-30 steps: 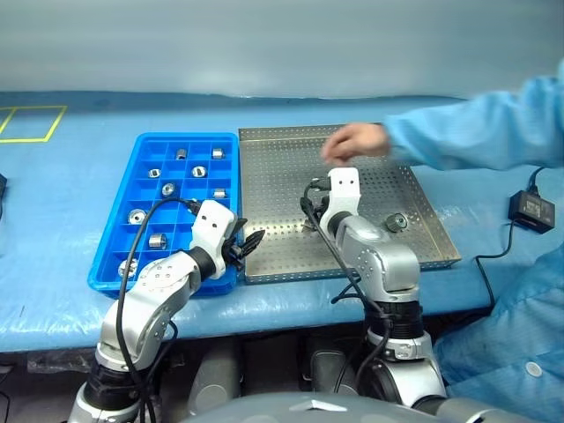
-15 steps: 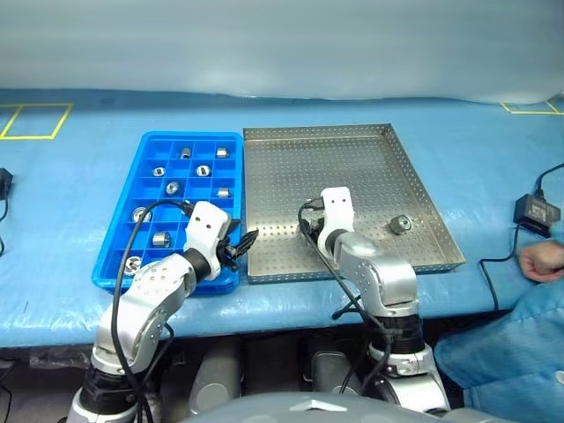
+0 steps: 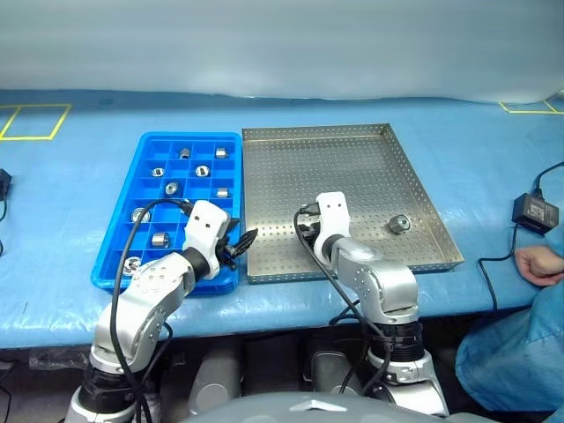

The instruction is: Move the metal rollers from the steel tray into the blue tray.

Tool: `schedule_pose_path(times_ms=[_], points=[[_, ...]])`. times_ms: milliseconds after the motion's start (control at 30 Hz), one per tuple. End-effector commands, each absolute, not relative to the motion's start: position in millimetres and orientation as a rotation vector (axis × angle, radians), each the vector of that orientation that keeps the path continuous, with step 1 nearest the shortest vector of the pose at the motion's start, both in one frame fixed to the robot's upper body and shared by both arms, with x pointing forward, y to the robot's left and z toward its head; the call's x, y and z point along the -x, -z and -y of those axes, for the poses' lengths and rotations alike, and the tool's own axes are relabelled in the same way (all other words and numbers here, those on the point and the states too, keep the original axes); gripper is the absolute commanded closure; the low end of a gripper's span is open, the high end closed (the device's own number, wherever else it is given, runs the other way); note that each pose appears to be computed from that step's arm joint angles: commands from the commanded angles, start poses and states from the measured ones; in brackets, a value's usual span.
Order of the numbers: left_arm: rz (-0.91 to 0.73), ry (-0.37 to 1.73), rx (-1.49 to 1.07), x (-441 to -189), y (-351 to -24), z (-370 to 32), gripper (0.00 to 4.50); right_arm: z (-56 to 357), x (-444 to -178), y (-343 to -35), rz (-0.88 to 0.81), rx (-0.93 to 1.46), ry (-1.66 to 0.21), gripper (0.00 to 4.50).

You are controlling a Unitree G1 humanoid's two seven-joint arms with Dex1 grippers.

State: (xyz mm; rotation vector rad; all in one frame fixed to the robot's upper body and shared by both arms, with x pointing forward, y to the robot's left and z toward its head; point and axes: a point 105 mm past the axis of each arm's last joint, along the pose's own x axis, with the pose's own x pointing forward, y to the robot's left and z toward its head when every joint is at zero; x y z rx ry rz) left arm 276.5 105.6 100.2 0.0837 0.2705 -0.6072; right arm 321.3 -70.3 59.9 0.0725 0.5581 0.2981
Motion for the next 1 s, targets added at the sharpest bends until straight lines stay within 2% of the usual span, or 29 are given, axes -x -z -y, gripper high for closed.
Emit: schedule_pose_path(times_ms=[33, 267, 367, 633, 1000], points=[[-0.223, 0.603, -0.092, -273, -112, -108, 2.12, 48, -328, -93, -0.450, -0.139, -0.424, 3.17], [-0.229, 0.476, -0.133, -265, -115, -137, 2.12, -6, -334, -148, -0.264, -0.143, -0.739, 3.17], [-0.201, 0.404, -0.129, -262, -123, -151, 2.12, -21, -343, -161, -0.187, -0.121, -0.788, 3.17], [-0.187, 0.297, -0.118, -251, -128, -169, 2.12, -72, -363, -152, -0.212, -0.126, -0.952, 3.17], [-0.205, 0.278, -0.105, -244, -122, -167, 2.12, -104, -369, -151, -0.169, -0.107, -1.032, 3.17]])
